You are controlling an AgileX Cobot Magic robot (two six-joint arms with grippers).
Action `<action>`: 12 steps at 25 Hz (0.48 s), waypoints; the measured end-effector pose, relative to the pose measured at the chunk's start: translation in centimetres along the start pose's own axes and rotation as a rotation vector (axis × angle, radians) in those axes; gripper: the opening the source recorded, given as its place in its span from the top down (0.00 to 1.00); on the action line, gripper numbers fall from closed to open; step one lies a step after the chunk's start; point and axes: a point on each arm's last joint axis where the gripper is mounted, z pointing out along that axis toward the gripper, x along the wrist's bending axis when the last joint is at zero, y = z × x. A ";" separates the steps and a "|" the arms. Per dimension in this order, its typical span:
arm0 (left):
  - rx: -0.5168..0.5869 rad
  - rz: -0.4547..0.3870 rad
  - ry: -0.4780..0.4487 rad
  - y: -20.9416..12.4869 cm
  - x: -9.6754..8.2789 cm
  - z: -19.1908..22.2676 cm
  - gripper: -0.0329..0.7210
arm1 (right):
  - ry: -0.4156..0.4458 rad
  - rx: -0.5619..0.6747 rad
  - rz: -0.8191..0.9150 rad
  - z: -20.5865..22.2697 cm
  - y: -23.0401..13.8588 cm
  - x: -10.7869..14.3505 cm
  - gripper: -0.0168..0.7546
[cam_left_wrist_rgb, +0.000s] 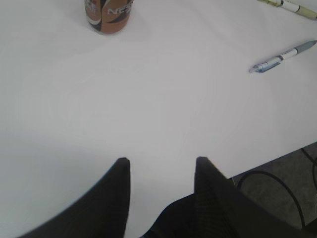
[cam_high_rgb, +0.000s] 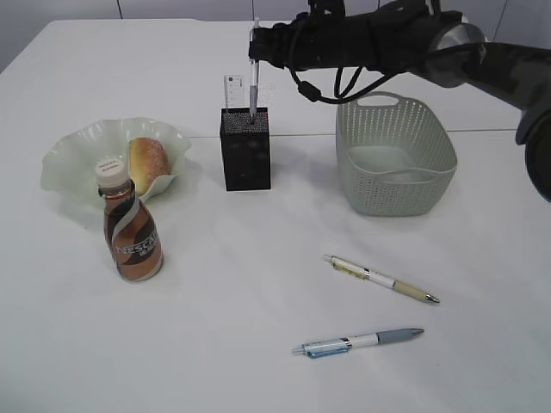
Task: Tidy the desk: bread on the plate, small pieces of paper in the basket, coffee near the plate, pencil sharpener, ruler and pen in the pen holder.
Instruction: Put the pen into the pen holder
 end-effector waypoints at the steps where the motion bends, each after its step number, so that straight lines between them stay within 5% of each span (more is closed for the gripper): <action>1: 0.000 0.000 0.000 0.0 0.0 0.0 0.54 | 0.003 0.010 0.004 0.2 -0.4 -0.2 0.87; 6: 0.004 -0.001 -0.001 0.0 0.0 0.0 0.54 | 0.013 0.038 0.014 0.7 -1.5 -0.6 0.83; 12: 0.006 -0.003 -0.003 -0.1 0.0 0.0 0.54 | 0.016 0.039 -0.004 0.7 -1.5 -0.5 0.58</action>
